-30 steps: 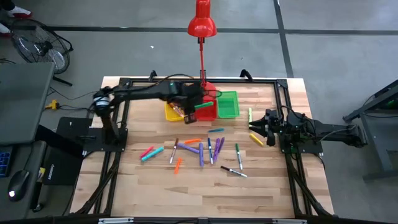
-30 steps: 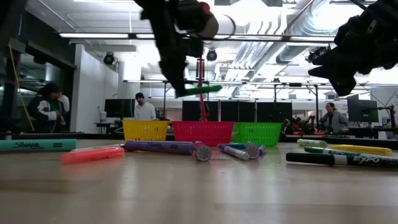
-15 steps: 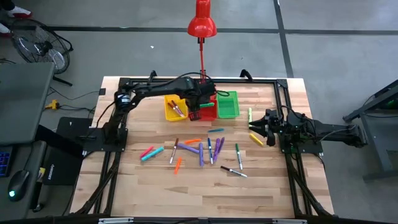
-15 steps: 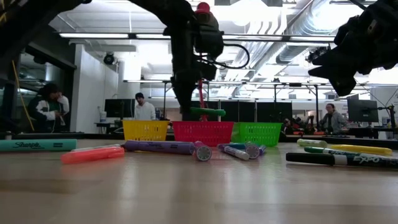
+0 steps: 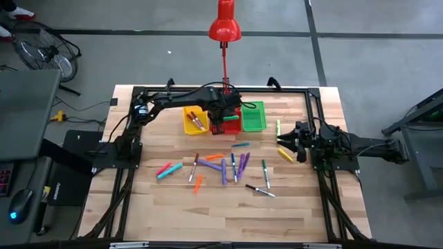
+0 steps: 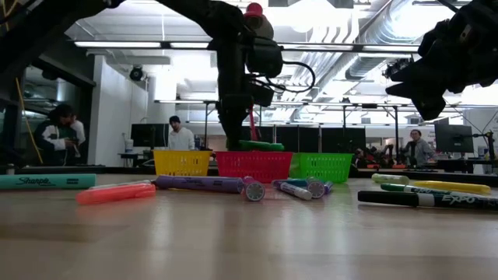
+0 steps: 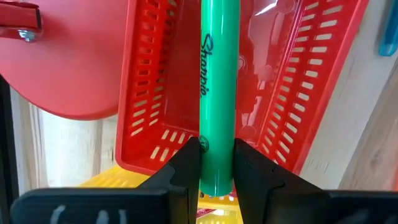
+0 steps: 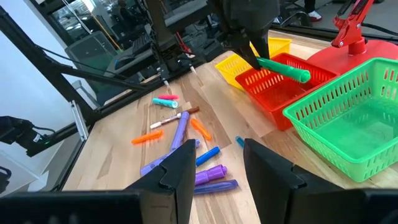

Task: Pick & Place Markers
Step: Put the green highlighter pen into the red bin, then put the pink pen into the green bin

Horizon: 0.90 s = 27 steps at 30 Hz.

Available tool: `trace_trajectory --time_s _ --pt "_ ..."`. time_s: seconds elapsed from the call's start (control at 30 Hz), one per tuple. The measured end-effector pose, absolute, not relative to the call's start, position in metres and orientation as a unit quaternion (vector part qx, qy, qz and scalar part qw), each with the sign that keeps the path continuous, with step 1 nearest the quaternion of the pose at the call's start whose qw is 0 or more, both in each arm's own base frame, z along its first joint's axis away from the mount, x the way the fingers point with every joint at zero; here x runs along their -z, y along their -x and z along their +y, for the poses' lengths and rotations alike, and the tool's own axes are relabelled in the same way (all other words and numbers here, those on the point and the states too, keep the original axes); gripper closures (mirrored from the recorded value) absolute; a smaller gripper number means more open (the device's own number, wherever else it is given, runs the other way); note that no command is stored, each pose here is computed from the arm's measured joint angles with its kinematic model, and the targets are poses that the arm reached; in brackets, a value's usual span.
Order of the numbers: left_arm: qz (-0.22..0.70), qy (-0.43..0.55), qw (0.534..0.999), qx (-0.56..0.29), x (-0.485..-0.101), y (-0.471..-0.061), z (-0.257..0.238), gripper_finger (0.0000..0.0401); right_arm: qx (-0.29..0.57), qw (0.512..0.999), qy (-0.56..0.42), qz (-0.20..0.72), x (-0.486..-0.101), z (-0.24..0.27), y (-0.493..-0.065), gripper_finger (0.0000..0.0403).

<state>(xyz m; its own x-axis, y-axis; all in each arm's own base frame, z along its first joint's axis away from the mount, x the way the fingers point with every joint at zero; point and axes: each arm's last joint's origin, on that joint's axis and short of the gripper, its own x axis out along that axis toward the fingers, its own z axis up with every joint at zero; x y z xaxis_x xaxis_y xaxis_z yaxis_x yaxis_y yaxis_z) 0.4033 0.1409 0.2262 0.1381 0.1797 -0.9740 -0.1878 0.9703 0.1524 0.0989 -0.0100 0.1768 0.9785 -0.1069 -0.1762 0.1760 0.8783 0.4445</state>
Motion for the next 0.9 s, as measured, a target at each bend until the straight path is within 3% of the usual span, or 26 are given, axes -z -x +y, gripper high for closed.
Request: trace_trajectory --time_s 0.37,0.63,0.9 --pt "0.643 0.003 0.756 -0.122 -0.226 -0.404 0.141 0.0278 0.073 0.966 -0.236 0.073 -0.177 -0.010 -0.099 0.0279" --pt "0.644 -0.004 0.753 -0.132 -0.227 -0.406 0.133 0.0275 0.073 0.966 -0.236 0.073 -0.177 -0.010 -0.099 0.0279" --pt "0.634 0.061 0.749 -0.183 -0.259 -0.387 0.118 0.0275 0.073 0.966 -0.236 0.073 -0.177 -0.010 -0.099 0.0279"
